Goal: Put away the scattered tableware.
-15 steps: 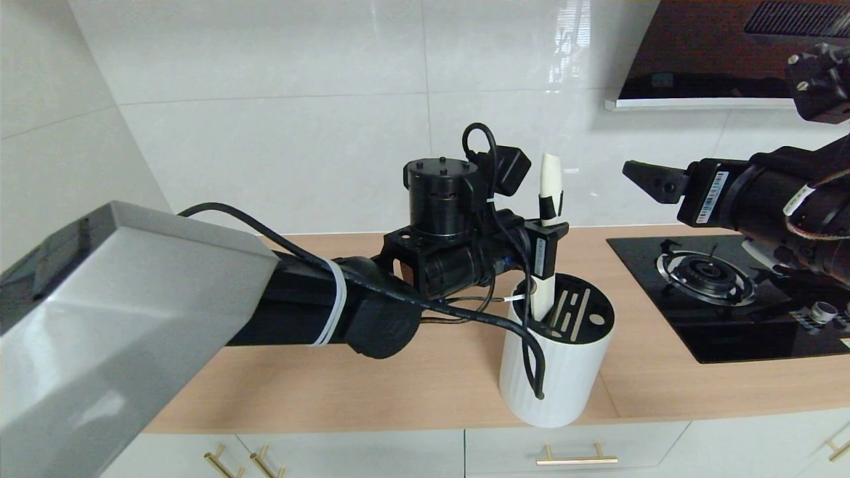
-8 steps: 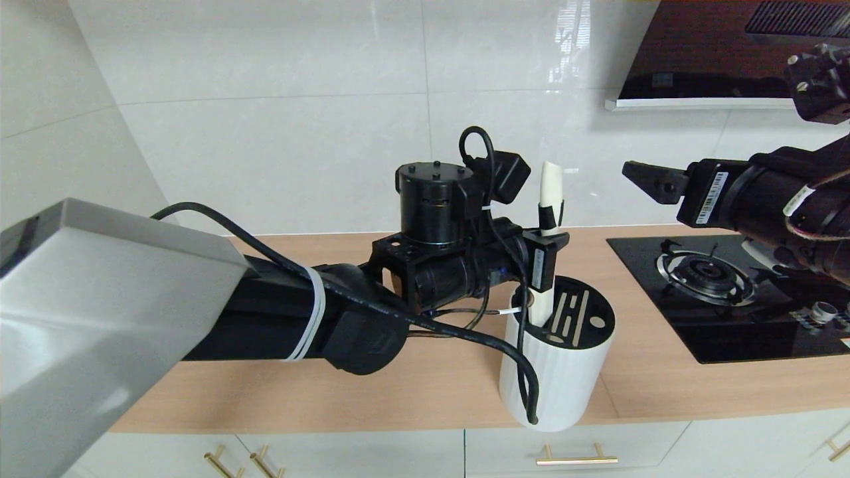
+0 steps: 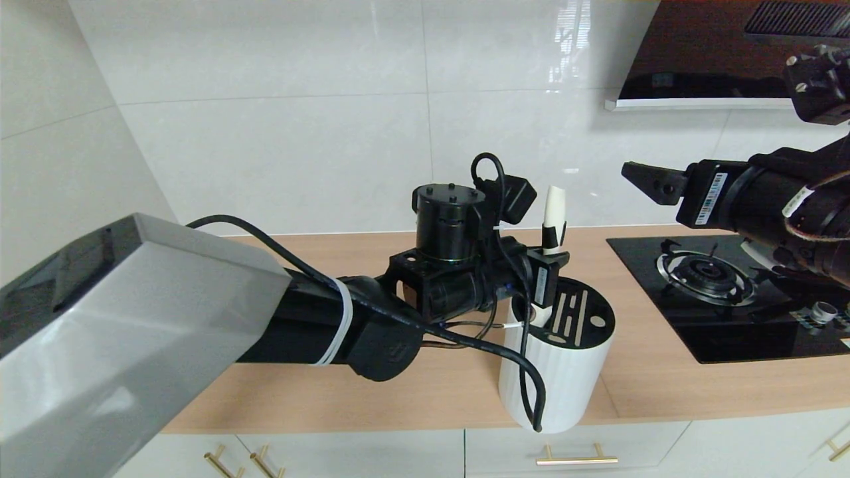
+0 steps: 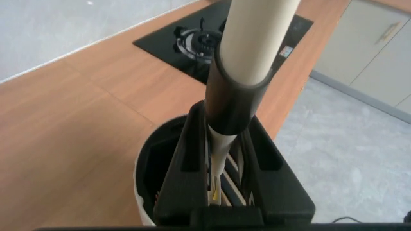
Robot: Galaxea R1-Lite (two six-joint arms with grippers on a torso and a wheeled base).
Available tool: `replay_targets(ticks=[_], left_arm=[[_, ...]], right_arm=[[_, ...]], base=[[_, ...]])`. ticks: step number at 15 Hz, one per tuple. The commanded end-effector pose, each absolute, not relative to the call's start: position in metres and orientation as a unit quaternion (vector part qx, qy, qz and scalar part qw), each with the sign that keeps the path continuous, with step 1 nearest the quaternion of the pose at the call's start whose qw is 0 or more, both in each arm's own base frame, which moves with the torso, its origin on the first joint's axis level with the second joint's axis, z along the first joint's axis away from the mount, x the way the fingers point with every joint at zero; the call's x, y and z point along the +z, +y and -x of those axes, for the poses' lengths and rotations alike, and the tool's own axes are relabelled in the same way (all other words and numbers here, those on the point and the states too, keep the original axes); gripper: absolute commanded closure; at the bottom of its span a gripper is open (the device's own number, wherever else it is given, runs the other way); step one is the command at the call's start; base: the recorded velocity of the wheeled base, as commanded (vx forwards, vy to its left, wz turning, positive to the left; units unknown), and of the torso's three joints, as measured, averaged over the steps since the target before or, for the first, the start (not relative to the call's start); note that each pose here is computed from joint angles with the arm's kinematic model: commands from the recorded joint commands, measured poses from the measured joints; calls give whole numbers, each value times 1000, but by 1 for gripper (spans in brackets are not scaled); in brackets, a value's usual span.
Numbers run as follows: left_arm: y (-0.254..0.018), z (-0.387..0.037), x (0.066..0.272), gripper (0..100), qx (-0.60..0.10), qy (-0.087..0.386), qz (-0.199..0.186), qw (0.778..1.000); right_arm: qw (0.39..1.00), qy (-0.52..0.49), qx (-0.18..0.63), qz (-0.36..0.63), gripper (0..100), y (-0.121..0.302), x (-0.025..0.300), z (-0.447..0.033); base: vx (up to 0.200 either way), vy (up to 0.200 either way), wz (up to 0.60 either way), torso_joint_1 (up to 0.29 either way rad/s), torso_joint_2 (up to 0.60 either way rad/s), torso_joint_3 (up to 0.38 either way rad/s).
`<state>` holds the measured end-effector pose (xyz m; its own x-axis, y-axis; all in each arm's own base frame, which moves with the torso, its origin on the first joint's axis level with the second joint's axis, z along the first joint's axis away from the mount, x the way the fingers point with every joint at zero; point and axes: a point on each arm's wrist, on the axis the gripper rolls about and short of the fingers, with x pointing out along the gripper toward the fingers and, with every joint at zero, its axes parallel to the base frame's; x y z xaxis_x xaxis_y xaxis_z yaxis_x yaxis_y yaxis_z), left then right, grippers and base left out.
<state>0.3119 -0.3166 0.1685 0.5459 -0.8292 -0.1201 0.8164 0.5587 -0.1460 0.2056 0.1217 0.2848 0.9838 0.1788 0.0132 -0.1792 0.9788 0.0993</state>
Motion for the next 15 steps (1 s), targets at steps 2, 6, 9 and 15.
replay_targets(ticks=[2,6,9,15], left_arm=[[-320,-316,159,100,-467,93,35,878],[-320,-317,162,0,-466,84,38,880],[-319,-316,165,0,-465,75,40,881],[-296,-302,225,0,-445,-14,70,893]], right_arm=[[995,-1,91,-50,0,122,284,-206],[995,-2,90,-51,0,122,285,-206],[995,-2,90,-50,0,122,285,-206],[995,-2,91,-51,0,122,285,-205]], base=[[0,0,0,0,0,0],[0,0,0,0,0,0],[0,0,0,0,0,0],[0,0,0,0,0,0]])
